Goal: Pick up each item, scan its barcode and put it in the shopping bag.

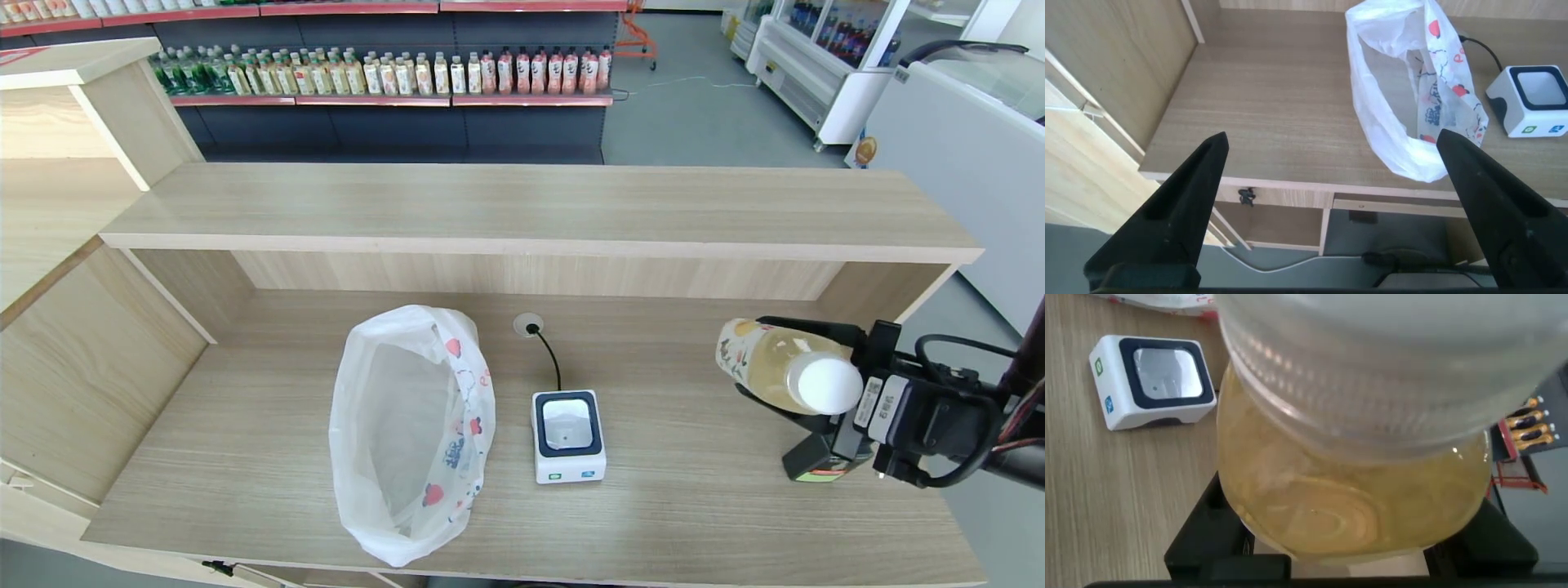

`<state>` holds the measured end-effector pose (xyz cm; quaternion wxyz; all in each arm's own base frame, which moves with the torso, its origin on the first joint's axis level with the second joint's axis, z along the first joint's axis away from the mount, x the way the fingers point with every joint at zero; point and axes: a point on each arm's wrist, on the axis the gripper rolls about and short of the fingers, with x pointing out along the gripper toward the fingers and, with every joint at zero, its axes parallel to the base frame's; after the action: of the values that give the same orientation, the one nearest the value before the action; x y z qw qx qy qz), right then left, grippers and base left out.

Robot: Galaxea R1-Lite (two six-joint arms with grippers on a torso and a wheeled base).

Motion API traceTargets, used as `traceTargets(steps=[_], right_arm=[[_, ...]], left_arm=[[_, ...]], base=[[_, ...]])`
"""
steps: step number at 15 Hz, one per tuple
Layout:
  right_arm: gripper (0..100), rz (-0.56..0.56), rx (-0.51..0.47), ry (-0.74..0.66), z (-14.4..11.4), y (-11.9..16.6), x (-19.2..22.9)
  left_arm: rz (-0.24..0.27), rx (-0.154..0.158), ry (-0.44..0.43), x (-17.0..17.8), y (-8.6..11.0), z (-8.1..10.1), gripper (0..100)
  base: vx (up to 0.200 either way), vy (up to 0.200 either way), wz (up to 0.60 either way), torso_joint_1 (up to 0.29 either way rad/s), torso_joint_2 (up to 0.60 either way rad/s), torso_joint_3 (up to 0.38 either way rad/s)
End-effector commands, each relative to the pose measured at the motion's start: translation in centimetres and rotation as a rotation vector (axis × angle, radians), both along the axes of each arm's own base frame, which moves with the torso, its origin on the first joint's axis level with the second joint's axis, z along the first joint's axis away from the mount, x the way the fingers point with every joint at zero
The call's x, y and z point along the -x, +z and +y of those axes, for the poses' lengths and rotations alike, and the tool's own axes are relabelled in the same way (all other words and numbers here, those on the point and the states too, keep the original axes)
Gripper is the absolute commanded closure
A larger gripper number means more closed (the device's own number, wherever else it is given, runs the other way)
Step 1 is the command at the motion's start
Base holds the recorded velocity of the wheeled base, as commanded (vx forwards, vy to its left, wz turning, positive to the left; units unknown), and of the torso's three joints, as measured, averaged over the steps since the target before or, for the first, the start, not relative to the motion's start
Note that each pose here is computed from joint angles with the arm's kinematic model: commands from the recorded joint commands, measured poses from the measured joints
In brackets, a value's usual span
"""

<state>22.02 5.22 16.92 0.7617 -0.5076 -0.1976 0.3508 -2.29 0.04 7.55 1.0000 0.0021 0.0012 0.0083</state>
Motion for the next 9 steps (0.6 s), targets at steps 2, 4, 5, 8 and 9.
traceTargets(steps=[2,4,5,8,9], right_arm=[[100,-0.017,0.013,0.019,0.39,0.01,-0.03],[100,-0.04,0.026,0.018,0.32,0.16,0.15],[100,-0.039,0.028,0.018,0.27,0.1,0.4],[100,-0.046,0.028,0.02,0.25,0.23,0.55],[100,-0.041,0.03,0.022,0.23,0.08,0.63]], left_arm=[[-0.001,0.0,0.0,0.01,0.01,0.0,0],[-0.001,0.0,0.0,0.01,0.01,0.0,0],[-0.001,0.0,0.0,0.01,0.01,0.0,0],[-0.001,0.0,0.0,0.01,0.01,0.0,0],[-0.001,0.0,0.0,0.01,0.01,0.0,0]], base=[[0.0,0.0,0.0,0.0,0.0,0.0],[0.0,0.0,0.0,0.0,0.0,0.0],[0.0,0.0,0.0,0.0,0.0,0.0],[0.0,0.0,0.0,0.0,0.0,0.0],[0.0,0.0,0.0,0.0,0.0,0.0]])
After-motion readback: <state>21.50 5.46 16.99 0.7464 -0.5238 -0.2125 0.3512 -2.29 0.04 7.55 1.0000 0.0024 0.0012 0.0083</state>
